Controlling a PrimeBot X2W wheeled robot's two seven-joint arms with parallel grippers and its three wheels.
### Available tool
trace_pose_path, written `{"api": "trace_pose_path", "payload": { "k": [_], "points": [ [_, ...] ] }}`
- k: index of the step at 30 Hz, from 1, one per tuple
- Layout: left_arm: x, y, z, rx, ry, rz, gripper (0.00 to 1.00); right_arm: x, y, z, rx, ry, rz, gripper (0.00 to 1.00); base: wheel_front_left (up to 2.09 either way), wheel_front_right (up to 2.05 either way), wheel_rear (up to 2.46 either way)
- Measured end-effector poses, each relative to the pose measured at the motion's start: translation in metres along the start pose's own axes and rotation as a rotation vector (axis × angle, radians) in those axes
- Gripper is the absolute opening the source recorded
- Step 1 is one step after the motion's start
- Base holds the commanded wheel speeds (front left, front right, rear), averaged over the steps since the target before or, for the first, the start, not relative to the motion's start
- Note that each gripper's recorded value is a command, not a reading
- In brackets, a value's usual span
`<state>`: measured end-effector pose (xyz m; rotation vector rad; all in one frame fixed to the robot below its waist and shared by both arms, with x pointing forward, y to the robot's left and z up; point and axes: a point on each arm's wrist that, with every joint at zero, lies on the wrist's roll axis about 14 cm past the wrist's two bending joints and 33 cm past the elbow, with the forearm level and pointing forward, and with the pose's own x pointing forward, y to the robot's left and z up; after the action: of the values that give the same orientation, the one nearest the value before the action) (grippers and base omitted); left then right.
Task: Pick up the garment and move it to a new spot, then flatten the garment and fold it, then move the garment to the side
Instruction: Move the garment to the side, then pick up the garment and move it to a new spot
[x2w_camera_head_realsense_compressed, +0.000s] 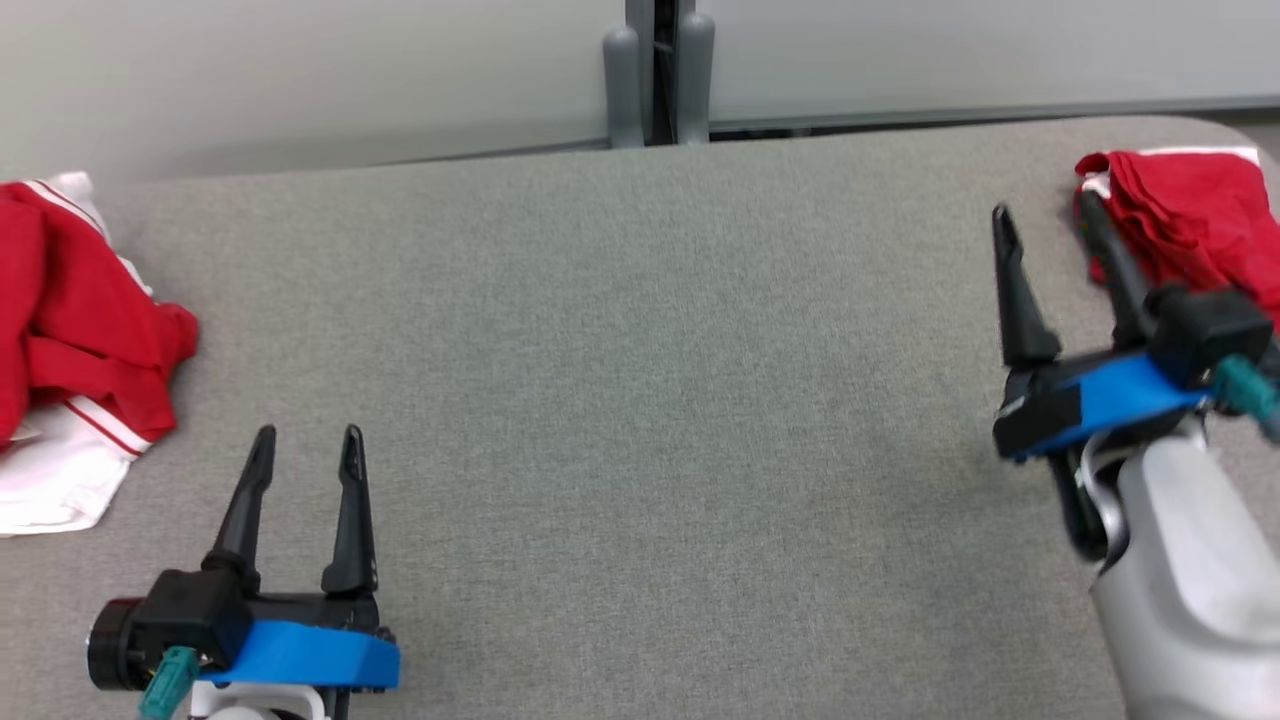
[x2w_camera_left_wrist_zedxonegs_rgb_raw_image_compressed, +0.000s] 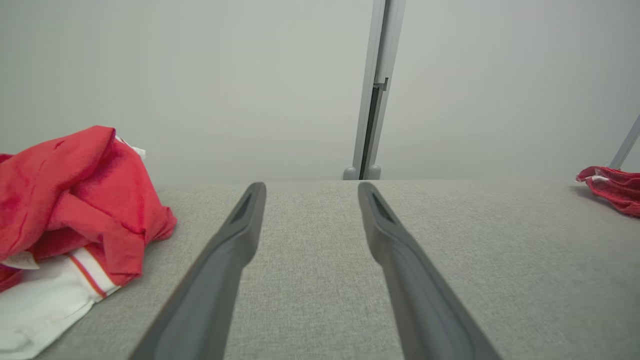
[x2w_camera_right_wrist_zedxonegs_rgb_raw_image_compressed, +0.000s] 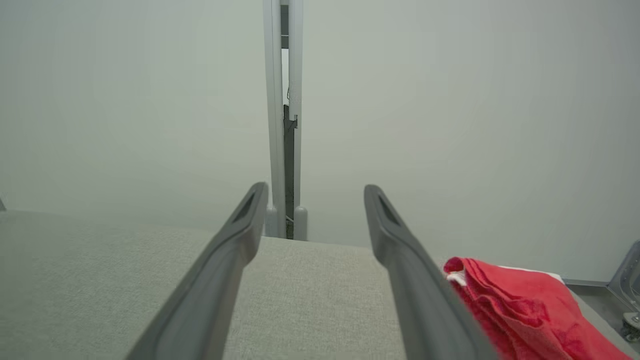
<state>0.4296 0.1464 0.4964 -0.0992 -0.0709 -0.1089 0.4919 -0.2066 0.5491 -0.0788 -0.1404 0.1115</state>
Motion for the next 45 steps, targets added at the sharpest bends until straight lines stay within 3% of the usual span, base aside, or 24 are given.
{"api": "trace_pose_path", "payload": {
  "k": [10,21,36,45],
  "points": [
    [-0.025,0.002,0.012,-0.012,-0.017,0.027,1.00,-0.062,0.027,-0.011,0.135,0.009,-0.021,1.00,0.00,0.00,0.00],
    [-0.037,0.003,0.016,-0.008,-0.021,0.035,1.00,-0.109,0.033,-0.021,0.163,0.040,-0.068,1.00,0.00,0.00,0.00],
    [-0.044,0.010,0.010,-0.004,-0.003,0.058,1.00,-0.110,0.043,-0.028,0.170,0.060,-0.051,1.00,0.00,0.00,0.00],
    [-0.055,0.041,0.016,0.016,-0.015,0.157,1.00,-0.092,0.082,-0.035,0.184,0.079,0.063,1.00,0.00,0.00,0.00]
  ]
}}
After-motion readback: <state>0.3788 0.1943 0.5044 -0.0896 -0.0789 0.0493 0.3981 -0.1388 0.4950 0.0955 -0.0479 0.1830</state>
